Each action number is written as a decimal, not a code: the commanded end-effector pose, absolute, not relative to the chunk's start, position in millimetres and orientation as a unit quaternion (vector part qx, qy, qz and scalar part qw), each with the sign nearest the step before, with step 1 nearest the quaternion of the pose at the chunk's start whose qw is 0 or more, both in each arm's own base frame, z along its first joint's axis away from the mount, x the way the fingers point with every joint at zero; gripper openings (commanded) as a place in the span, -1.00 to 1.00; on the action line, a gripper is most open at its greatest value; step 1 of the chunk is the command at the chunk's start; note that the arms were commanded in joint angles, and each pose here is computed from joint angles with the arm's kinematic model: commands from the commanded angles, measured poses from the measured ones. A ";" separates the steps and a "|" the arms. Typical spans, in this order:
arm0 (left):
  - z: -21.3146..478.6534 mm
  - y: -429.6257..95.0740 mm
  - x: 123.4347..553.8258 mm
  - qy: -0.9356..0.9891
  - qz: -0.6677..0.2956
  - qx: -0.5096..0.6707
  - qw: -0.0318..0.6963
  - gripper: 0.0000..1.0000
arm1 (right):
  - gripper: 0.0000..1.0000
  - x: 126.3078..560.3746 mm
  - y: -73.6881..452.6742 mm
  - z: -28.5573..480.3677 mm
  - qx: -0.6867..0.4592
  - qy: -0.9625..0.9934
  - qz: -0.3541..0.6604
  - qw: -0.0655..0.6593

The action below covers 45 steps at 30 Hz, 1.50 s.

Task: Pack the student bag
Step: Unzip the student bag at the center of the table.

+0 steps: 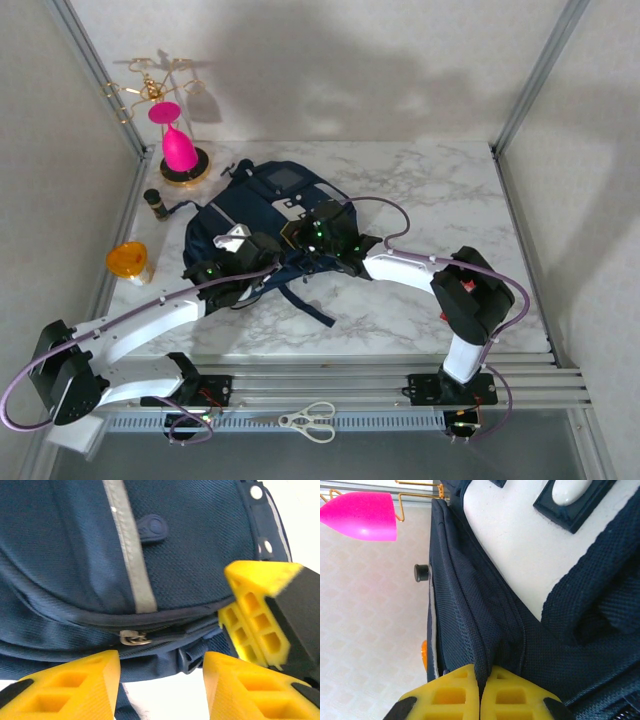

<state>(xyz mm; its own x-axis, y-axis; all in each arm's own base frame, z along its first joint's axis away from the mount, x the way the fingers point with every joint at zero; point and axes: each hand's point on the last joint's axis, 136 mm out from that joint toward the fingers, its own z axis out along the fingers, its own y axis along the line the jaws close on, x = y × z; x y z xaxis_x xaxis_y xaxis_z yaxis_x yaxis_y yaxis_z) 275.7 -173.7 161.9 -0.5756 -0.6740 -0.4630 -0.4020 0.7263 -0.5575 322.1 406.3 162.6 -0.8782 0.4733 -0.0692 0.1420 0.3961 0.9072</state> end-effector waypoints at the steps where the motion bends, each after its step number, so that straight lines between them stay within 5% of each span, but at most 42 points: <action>1: 155.9 -155.1 275.5 0.854 -0.161 -0.346 0.354 -0.07 | -1.00 314.1 419.0 209.4 0.163 0.780 0.577 0.179; 17: 157.6 -158.8 310.2 0.818 -0.141 -0.409 0.380 -0.05 | -1.00 309.5 423.0 206.0 0.169 0.776 0.580 0.181; 37: 157.0 -154.2 303.4 0.828 -0.147 -0.383 0.382 -0.99 | -1.00 323.2 404.0 219.5 0.172 0.776 0.559 0.236; 45: 160.3 -171.1 291.9 0.871 -0.169 -0.290 0.358 -1.00 | -1.00 336.2 378.2 222.3 0.175 0.781 0.543 0.253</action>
<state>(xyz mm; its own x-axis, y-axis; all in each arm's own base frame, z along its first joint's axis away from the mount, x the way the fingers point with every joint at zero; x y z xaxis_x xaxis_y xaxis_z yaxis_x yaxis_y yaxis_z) 294.5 -180.6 157.9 -0.5474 -0.6837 -0.4826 -0.4262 0.7241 -0.5423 326.6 391.2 173.2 -0.8402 0.5242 -0.1387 0.1044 0.4074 0.9073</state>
